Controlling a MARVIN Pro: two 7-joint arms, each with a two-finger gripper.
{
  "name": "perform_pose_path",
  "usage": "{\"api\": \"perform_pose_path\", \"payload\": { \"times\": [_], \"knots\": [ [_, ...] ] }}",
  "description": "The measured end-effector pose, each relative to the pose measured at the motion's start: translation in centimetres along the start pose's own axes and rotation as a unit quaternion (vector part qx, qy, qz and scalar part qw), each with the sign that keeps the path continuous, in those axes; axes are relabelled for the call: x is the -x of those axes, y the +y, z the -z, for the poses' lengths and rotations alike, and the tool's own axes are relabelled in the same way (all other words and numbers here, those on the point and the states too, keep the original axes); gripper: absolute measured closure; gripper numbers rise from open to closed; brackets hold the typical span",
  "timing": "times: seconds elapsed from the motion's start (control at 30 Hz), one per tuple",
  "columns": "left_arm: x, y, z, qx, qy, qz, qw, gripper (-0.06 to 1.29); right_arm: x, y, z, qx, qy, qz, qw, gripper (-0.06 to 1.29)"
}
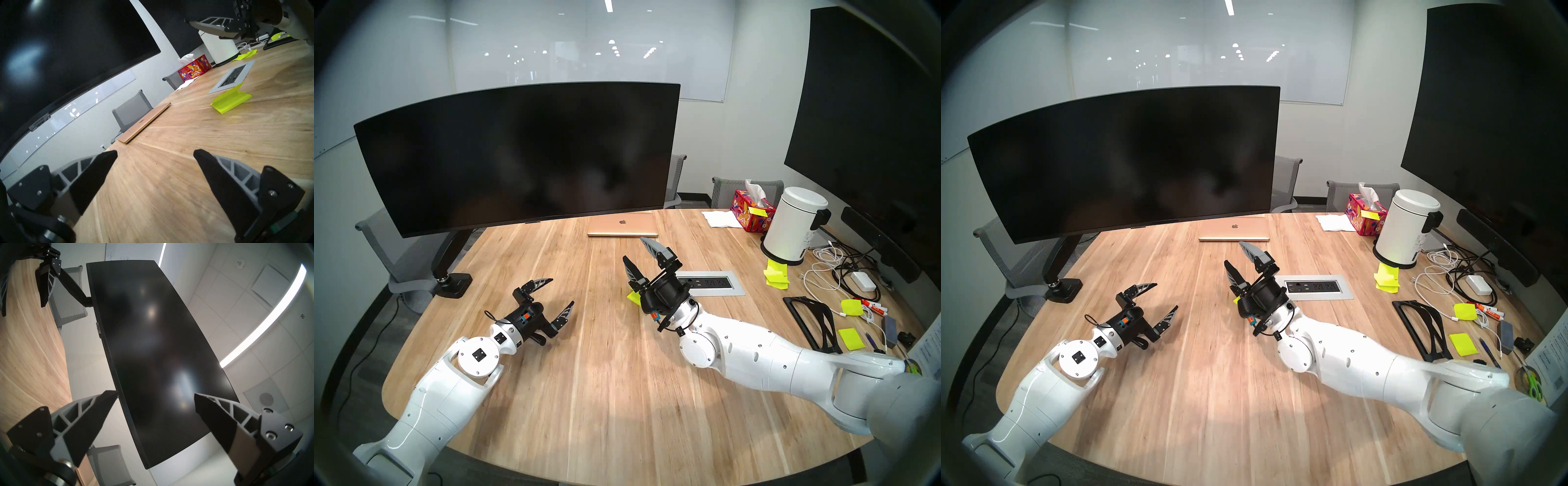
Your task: Peel one sticky note off the pad and stick it onto the monitor, then press it flat
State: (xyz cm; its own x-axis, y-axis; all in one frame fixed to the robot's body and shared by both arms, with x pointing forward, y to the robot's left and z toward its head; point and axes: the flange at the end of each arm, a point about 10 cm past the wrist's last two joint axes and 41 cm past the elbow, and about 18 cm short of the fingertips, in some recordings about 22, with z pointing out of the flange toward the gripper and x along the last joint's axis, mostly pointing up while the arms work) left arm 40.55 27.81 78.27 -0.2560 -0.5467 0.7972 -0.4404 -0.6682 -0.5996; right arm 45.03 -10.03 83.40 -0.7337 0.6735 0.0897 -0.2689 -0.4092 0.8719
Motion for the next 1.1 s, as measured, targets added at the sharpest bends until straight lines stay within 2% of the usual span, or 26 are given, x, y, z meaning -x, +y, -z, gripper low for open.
{"api": "perform_pose_path", "payload": {
  "times": [0.4,0.77,1.1],
  "knots": [
    [-0.9,-0.3,-1.2,0.002,0.014,-0.009,0.9999,0.0,0.0,0.0,0.0,0.0,0.0,0.0,1.0,0.0],
    [-0.1,-1.0,-0.9,-0.023,0.009,0.002,0.9997,0.0,0.1,-0.2,0.2,-0.006,0.014,0.001,0.9999,0.0],
    [0.2,-1.2,-0.6,-0.025,0.006,0.002,0.9997,0.0,0.7,1.4,0.2,0.002,0.025,0.011,0.9996,0.0]
  ]
}}
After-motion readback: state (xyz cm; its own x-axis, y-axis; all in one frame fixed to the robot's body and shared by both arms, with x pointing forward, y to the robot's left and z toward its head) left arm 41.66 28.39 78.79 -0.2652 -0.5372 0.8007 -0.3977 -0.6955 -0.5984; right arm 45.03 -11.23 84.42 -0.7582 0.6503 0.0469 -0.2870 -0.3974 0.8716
